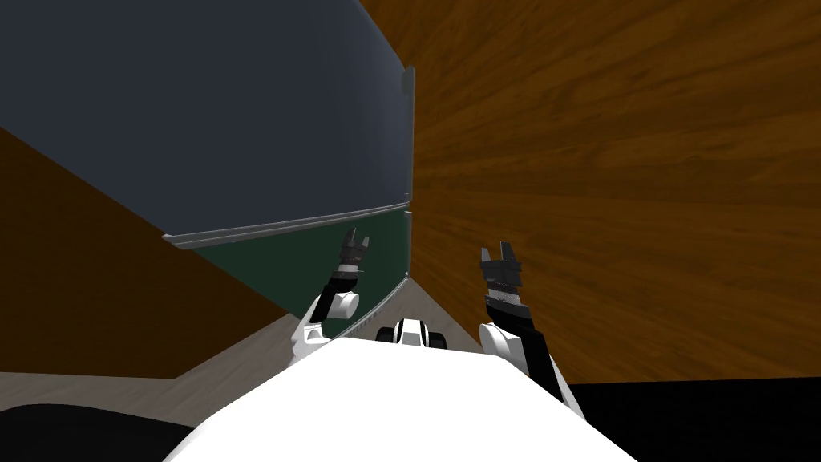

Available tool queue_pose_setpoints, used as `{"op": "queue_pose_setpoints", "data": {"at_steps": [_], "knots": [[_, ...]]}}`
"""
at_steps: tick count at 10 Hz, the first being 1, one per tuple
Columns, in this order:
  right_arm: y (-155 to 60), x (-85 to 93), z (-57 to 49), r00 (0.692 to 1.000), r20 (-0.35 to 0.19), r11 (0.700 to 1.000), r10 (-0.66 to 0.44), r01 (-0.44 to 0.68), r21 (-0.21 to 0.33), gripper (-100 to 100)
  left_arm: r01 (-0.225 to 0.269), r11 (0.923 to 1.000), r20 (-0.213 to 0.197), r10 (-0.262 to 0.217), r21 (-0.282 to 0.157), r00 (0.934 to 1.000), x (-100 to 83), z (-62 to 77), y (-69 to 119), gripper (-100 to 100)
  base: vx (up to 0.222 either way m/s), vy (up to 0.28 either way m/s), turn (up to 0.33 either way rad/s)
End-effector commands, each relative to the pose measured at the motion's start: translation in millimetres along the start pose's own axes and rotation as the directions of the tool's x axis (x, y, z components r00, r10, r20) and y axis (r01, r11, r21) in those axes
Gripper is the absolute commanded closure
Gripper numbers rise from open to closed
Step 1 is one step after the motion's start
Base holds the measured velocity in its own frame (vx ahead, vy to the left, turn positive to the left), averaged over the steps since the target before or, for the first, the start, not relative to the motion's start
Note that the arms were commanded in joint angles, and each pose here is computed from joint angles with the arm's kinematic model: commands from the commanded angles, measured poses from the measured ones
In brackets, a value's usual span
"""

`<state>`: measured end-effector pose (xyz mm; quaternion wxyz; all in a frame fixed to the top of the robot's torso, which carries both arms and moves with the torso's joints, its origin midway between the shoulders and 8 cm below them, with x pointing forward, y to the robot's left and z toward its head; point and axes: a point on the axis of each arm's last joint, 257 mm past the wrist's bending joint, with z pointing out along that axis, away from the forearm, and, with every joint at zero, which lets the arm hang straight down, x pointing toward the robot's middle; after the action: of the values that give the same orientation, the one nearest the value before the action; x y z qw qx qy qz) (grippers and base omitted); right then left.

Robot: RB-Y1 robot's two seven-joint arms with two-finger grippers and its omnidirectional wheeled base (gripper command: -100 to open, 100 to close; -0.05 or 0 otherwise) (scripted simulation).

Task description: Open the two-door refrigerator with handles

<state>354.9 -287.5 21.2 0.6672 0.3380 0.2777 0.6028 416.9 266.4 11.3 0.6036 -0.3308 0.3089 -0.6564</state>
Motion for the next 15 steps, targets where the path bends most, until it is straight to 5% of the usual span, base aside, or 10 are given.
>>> {"op": "queue_pose_setpoints", "data": {"at_steps": [1,2,7,8,9,10,11,12,14,15], "knots": [[0.0,0.0,0.0,1.000,0.000,1.000,0.000,0.000,0.000,0,0.027,0.9993,-0.013,-0.027,-0.026,0.9996,-0.6,16.5,14.5,-100,0.017,-0.030,0.015],[0.0,0.0,0.0,1.000,0.000,1.000,0.000,0.000,0.000,0,0.044,0.9972,-0.010,-0.044,-0.061,0.9990,-4.3,22.8,29.3,-100,0.020,-0.031,0.028],[0.0,0.0,0.0,1.000,0.000,1.000,0.000,0.000,0.000,0,0.094,0.9922,-0.021,-0.096,-0.082,0.9951,-1.1,56.8,42.3,-100,0.020,-0.030,0.021],[0.0,0.0,0.0,1.000,0.000,1.000,0.000,0.000,0.000,0,0.117,0.9861,-0.010,-0.119,-0.117,0.9928,-4.6,64.5,56.2,-100,0.025,-0.037,0.027],[0.0,0.0,0.0,1.000,0.000,1.000,0.000,0.000,0.000,0,0.121,0.9876,-0.020,-0.123,-0.101,0.9922,-0.6,72.1,50.5,-100,0.019,-0.031,0.021],[0.0,0.0,0.0,1.000,0.000,1.000,0.000,0.000,0.000,0,0.144,0.9791,-0.003,-0.146,-0.144,0.9893,-5.5,77.9,67.4,-100,0.021,-0.030,0.039],[0.0,0.0,0.0,1.000,0.000,1.000,0.000,0.000,0.000,0,0.147,0.9811,-0.014,-0.150,-0.126,0.9886,-1.1,85.6,60.5,-100,0.016,-0.028,0.018],[0.0,0.0,0.0,1.000,0.000,1.000,0.000,0.000,0.000,0,0.171,0.9713,0.003,-0.173,-0.165,0.9849,-5.0,92.3,75.2,-100,0.020,-0.038,0.031],[0.0,0.0,0.0,1.000,0.000,1.000,0.000,0.000,0.000,0,0.176,0.9745,-0.013,-0.180,-0.139,0.9836,1.8,104.7,64.9,-100,0.014,-0.024,0.009],[0.0,0.0,0.0,1.000,0.000,1.000,0.000,0.000,0.000,0,0.201,0.9633,0.004,-0.204,-0.178,0.9790,-1.3,112.8,79.5,-100,0.013,-0.021,0.036]]}}
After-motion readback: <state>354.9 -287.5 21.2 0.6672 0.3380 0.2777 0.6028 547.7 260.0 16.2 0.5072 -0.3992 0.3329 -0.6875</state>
